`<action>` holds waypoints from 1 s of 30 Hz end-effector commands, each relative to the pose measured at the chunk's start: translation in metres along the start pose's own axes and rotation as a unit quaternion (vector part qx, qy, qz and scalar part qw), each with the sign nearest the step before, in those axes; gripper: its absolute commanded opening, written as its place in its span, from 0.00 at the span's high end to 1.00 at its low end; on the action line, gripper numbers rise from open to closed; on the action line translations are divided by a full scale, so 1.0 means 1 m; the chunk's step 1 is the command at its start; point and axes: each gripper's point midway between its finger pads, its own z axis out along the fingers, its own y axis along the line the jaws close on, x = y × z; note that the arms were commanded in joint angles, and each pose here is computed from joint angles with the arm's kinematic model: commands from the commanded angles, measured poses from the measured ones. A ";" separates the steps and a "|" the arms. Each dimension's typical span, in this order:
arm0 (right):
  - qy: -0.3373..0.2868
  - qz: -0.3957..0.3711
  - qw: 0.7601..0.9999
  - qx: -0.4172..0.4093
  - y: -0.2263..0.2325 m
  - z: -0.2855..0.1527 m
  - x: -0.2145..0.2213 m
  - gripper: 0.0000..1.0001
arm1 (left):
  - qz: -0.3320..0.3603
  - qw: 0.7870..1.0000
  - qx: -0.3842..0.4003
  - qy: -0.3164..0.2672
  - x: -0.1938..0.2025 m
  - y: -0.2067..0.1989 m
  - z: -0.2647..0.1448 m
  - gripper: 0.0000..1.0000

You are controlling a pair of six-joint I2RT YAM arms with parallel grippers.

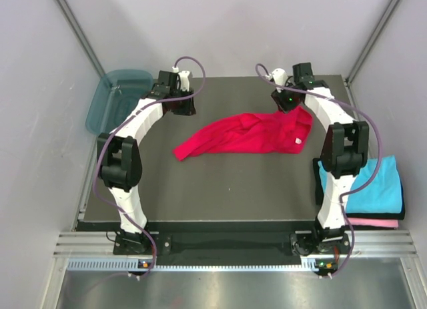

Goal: Fold and stack the t-shirts
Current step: Flatten the tshirt out

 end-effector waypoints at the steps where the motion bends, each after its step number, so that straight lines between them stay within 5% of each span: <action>1: -0.055 -0.027 0.994 -0.090 0.052 -0.006 -0.045 0.55 | 0.014 0.999 0.007 -0.041 -0.026 -0.008 -0.009 0.63; 9: -0.041 -0.033 0.988 -0.146 0.091 0.035 -0.051 0.45 | 0.031 0.998 -0.012 -0.045 -0.024 -0.004 -0.025 0.62; 18: -0.018 -0.025 0.990 -0.136 0.090 0.057 -0.040 0.46 | 0.041 0.998 -0.029 -0.047 -0.023 0.002 -0.032 0.61; 24: -0.027 -0.039 0.992 -0.114 0.089 0.046 -0.051 0.99 | 0.038 0.998 -0.022 -0.049 -0.025 0.000 -0.029 0.60; 30: -0.058 -0.122 0.983 -0.125 0.133 -0.020 -0.075 1.00 | 0.039 0.997 -0.033 -0.056 -0.036 0.008 -0.027 0.60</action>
